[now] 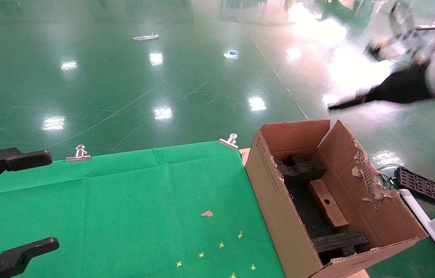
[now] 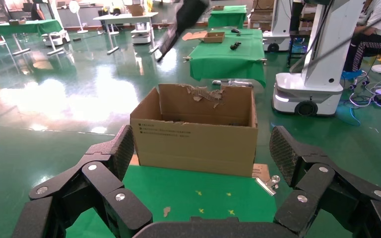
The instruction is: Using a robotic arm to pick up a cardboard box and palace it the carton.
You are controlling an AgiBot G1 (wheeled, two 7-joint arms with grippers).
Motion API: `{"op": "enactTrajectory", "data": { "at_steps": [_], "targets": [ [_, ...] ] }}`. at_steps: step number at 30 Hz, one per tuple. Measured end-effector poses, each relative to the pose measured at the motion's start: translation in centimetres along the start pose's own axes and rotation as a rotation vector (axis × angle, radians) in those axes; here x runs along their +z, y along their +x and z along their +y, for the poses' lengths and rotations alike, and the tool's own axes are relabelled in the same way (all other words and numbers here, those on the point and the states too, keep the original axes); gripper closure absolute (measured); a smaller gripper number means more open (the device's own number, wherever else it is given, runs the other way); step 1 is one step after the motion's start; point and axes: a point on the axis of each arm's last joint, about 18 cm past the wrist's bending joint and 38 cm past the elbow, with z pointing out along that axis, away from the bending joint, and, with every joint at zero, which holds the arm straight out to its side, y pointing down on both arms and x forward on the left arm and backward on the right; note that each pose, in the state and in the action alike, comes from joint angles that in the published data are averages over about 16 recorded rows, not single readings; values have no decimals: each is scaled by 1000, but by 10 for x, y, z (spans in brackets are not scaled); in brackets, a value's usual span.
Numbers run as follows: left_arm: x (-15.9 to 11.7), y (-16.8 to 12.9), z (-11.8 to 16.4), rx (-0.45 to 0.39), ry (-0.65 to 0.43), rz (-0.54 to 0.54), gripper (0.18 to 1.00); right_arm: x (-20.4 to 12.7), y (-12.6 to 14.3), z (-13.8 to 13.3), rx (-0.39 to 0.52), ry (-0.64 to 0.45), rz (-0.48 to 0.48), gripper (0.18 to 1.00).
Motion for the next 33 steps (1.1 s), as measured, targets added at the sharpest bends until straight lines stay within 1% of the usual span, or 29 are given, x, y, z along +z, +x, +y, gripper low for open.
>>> {"op": "enactTrajectory", "data": {
  "at_steps": [3,6,11,18,26,33],
  "targets": [
    [0,0,0,0,0,0,184,-22,-2,-17,-49,84,-23,259],
    [0,0,0,0,0,0,184,-39,-7,-28,-92,150,-46,227],
    [0,0,0,0,0,0,184,-50,-22,-35,-141,210,-99,197],
    [0,0,0,0,0,0,184,-44,-54,-38,-206,262,-207,180],
    [0,0,0,0,0,0,184,-26,-101,-34,-283,305,-371,178],
    [0,0,0,0,0,0,184,-17,-139,-26,-342,355,-510,178]
  ]
}}
